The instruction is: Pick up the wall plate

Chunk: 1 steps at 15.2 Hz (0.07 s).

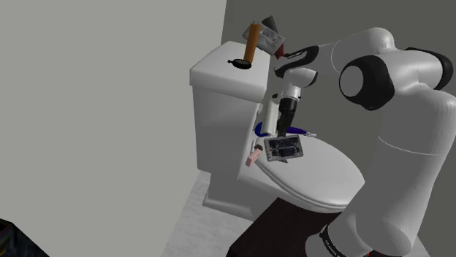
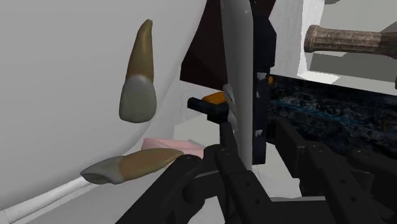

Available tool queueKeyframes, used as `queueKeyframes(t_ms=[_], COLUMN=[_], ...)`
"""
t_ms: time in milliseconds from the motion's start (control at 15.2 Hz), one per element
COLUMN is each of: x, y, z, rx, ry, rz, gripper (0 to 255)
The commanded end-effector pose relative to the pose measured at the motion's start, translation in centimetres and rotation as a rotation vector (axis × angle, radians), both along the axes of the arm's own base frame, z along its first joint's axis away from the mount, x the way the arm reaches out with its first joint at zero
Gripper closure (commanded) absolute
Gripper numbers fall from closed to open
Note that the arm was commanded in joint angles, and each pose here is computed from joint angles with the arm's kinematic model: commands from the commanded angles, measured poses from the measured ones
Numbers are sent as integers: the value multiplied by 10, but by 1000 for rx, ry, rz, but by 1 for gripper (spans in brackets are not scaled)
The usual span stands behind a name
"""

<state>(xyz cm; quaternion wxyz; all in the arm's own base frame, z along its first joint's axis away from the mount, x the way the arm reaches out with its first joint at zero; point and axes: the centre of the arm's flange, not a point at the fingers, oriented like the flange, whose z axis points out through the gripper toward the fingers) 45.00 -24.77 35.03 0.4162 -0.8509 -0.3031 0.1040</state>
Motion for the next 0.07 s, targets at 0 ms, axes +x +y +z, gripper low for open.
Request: queueKeyframes(t_ms=[0], x=[1], y=[0], z=[3], rx=[0], ry=[0], rz=[0], gripper=[255])
